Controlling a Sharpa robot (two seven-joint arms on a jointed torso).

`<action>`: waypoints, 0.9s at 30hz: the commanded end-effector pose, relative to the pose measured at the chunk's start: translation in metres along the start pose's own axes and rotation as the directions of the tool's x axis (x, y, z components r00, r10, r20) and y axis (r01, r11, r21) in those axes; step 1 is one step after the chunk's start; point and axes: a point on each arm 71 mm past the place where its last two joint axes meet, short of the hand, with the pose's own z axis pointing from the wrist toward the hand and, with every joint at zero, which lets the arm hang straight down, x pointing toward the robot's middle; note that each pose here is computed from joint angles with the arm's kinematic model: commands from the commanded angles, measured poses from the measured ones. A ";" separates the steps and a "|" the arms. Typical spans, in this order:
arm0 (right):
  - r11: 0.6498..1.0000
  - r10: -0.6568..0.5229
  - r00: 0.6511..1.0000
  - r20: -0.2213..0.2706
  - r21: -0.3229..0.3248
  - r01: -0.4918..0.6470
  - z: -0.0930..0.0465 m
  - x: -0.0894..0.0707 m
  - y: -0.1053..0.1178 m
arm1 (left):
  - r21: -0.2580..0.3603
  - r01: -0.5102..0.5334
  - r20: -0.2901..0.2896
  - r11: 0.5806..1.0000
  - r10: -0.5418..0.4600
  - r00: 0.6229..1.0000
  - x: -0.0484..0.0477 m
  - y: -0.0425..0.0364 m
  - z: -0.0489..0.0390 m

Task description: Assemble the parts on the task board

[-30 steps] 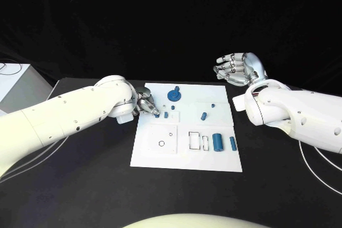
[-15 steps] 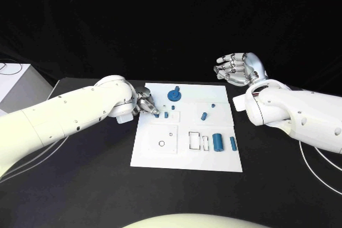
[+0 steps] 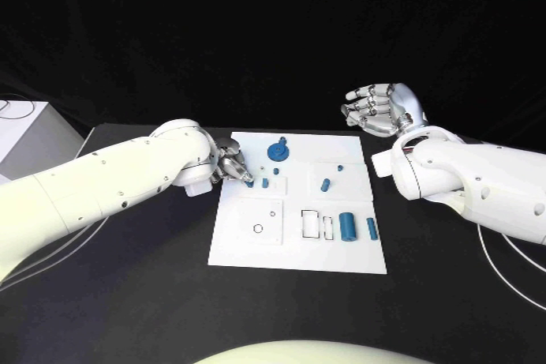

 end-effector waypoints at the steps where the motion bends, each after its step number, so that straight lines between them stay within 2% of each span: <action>1: 1.000 -0.001 1.000 -0.004 -0.017 0.001 0.000 0.001 0.001 | -0.003 -0.028 -0.035 1.000 0.028 0.999 0.0042 0.0010 0.0007; 12: 1.000 -0.001 1.000 -0.004 -0.017 0.001 0.000 0.000 0.001 | -0.004 -0.036 -0.041 0.999 0.036 0.999 0.0045 0.0017 0.0005; 27: 1.000 -0.001 1.000 -0.004 -0.017 0.001 0.000 0.000 0.001 | 0.001 -0.024 -0.001 1.000 0.024 1.000 0.0022 -0.0003 0.0006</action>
